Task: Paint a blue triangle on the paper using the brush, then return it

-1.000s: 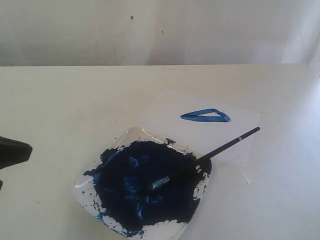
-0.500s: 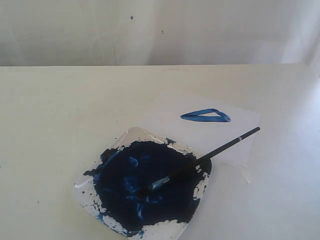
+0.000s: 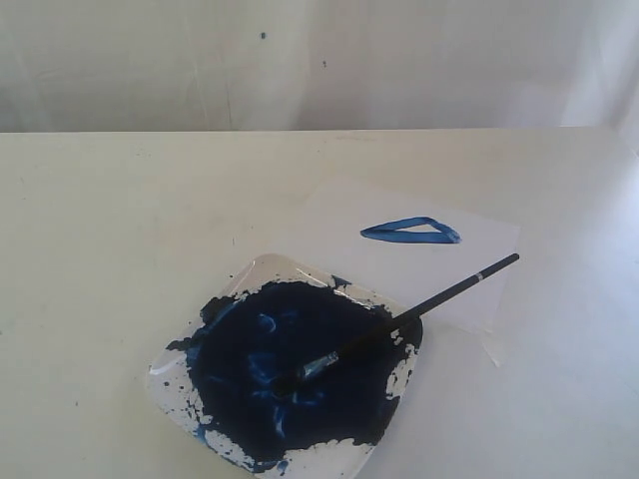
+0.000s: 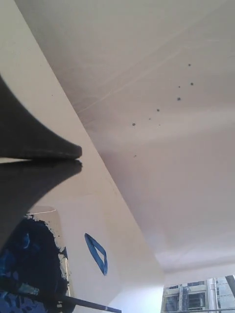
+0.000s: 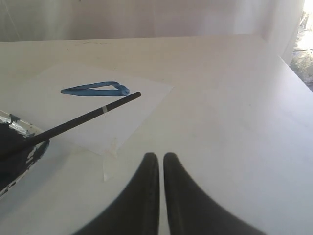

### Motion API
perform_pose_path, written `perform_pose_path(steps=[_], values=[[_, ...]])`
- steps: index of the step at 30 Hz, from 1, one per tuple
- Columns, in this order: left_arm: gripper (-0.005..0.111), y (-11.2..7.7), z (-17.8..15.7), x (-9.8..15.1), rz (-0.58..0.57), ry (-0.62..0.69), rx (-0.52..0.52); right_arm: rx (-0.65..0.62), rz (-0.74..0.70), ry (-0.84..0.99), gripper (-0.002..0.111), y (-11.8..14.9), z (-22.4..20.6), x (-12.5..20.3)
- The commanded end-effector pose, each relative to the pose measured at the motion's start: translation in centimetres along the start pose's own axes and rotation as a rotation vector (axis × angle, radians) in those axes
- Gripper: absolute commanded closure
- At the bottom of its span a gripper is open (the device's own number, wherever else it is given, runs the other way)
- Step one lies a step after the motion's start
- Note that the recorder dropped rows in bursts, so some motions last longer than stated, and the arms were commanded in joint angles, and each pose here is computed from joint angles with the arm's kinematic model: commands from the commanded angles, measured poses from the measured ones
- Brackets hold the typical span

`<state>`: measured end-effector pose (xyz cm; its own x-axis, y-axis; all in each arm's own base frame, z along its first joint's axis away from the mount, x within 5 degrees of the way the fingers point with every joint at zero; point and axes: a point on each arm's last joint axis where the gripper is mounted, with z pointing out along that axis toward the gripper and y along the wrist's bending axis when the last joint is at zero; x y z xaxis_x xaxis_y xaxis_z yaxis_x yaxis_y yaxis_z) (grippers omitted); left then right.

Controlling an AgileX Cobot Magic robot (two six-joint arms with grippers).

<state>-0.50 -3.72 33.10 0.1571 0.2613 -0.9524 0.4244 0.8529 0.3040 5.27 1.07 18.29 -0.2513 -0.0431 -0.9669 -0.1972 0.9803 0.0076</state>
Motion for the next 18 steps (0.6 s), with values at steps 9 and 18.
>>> perform_pose_path(steps=[9, 18], values=[[0.107, 0.5, 3.0, 12.2, 0.234, 0.424, -0.104, -0.002, 0.002, -0.01, 0.104, 0.0, 0.0, 0.0], [0.107, -0.5, 3.5, 17.4, 0.212, 0.505, -0.099, -0.002, 0.002, -0.01, 0.104, 0.0, 0.0, 0.0]])
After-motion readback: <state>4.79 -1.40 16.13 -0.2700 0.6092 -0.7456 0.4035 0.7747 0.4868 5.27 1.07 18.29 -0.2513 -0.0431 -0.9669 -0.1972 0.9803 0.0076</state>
